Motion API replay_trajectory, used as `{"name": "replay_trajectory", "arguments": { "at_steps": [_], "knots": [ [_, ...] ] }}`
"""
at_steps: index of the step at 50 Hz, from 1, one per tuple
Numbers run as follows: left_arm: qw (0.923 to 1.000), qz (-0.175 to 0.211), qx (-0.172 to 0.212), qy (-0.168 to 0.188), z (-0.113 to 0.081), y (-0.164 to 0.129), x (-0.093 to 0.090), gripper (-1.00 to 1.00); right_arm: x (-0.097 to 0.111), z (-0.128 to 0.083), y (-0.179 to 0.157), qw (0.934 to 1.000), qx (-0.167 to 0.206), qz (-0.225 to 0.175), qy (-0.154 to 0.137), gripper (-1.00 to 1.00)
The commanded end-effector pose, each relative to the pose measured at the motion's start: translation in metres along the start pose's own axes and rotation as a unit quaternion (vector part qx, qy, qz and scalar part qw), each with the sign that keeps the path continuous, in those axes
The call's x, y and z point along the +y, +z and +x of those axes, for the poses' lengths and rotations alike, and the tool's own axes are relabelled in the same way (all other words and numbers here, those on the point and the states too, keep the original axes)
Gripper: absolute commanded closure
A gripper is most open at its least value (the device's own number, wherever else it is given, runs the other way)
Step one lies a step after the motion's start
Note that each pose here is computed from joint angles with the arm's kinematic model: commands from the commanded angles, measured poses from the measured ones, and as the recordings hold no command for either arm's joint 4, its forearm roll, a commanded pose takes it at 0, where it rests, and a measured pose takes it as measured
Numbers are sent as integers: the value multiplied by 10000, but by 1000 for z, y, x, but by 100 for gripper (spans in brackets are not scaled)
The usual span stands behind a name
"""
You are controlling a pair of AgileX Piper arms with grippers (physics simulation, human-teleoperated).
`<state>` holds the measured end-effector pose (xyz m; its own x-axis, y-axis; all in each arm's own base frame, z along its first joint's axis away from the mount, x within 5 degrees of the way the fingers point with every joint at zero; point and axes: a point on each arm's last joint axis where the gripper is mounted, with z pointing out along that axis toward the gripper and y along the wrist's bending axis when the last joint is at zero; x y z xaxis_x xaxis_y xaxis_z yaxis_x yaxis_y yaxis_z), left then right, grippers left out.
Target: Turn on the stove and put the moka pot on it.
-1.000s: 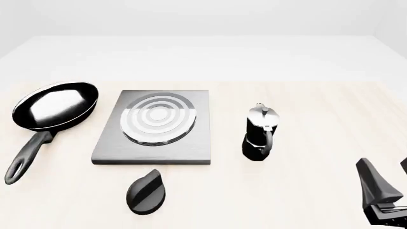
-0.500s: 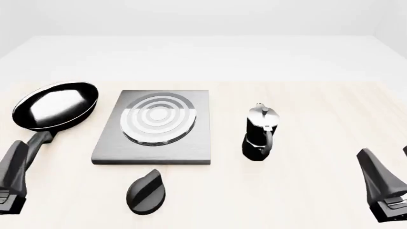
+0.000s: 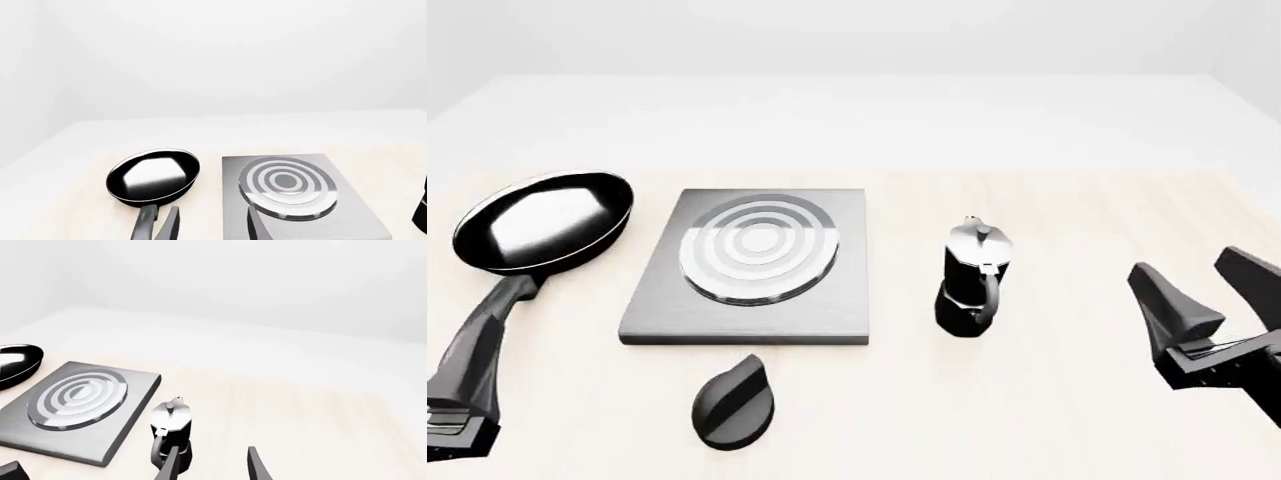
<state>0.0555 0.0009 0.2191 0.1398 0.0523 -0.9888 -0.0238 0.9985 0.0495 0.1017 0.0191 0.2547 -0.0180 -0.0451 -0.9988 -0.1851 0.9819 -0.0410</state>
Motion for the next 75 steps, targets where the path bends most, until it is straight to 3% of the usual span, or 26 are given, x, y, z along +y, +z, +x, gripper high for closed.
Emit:
{"name": "replay_trajectory", "arguments": {
  "at_steps": [1, 43, 75],
  "knots": [
    [10000, 51, 81, 9, 3, 0, -1, -100, 1, 7, 21, 9997, 233, -22, 107, -100],
    [9998, 85, 163, 33, 4, 0, -1, -100, 35, 33, 73, 9930, 648, -943, 295, -100],
    [9998, 65, 190, -22, 5, 0, -1, -100, 54, 67, 108, 9848, 1201, -1160, 477, -100]
  ]
}}
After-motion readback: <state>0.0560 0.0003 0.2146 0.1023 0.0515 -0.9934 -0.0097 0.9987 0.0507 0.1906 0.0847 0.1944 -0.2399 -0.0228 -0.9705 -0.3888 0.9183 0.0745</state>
